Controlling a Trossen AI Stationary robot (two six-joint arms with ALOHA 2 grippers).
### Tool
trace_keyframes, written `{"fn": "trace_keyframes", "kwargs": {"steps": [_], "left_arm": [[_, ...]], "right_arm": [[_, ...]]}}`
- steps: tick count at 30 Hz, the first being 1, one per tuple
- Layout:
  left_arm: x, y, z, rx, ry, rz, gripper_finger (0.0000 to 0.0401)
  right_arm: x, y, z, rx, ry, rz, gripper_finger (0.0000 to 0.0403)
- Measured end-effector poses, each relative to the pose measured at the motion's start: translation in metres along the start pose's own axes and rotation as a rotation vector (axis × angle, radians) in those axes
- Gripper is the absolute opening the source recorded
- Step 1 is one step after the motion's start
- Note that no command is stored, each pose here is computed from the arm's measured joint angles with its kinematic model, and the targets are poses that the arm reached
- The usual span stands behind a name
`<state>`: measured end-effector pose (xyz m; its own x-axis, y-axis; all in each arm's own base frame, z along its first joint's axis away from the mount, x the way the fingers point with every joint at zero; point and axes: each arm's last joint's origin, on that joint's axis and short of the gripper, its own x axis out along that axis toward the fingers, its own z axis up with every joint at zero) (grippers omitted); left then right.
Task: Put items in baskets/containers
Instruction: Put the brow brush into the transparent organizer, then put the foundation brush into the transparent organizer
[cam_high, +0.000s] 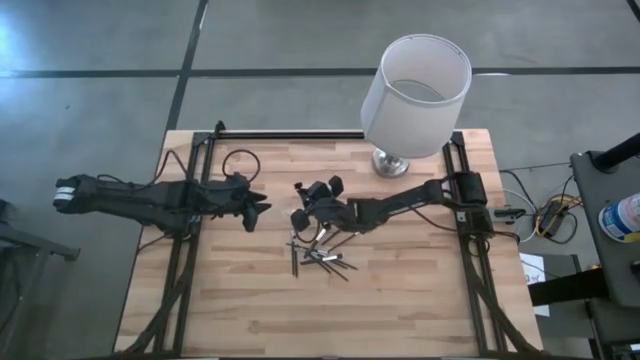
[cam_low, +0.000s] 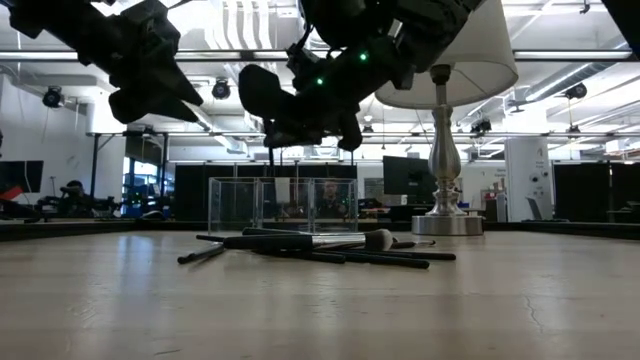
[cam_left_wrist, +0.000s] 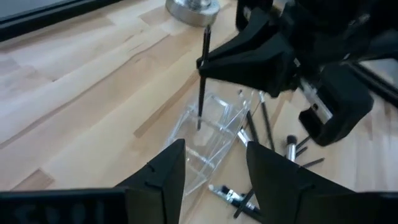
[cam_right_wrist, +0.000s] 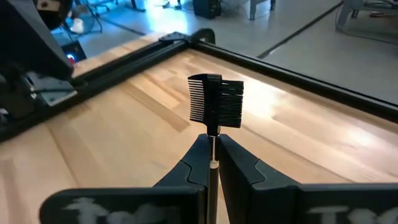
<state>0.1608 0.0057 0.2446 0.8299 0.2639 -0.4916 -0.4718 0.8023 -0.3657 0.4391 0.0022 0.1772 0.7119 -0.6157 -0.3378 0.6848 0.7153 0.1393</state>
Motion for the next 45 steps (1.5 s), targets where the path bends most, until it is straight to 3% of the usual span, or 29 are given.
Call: {"fn": "trace_keyframes", "kwargs": {"steps": [5, 15, 21, 26, 32, 36, 45], "left_arm": [[0.000, 0.000, -0.001, 0.001, 0.003, 0.002, 0.0163], [0.002, 0.001, -0.003, -0.030, 0.003, -0.006, 0.0163], [0.002, 0.000, -0.005, -0.072, 0.043, -0.049, 0.0163], [0.003, -0.002, -0.010, -0.101, 0.098, -0.100, 0.0163], [0.008, -0.006, -0.030, -0.101, 0.190, -0.143, 0.0163], [0.012, -0.011, -0.045, -0.118, 0.237, -0.174, 0.0163], [0.020, -0.025, -0.066, -0.172, 0.269, -0.182, 0.0163]], "right_arm": [[0.001, -0.002, -0.002, -0.022, 0.018, -0.006, 0.0040], [-0.003, -0.001, 0.004, -0.073, 0.028, -0.006, 0.0145], [-0.037, 0.001, 0.042, -0.170, 0.052, 0.015, 0.0177], [-0.069, -0.007, 0.051, -0.269, 0.225, 0.117, 0.0177], [-0.108, 0.004, 0.024, -0.499, 0.519, 0.351, 0.0166], [-0.120, 0.019, 0.000, -0.679, 0.589, 0.510, 0.0161], [-0.089, 0.040, -0.033, -0.769, 0.711, 0.585, 0.0162]]}}
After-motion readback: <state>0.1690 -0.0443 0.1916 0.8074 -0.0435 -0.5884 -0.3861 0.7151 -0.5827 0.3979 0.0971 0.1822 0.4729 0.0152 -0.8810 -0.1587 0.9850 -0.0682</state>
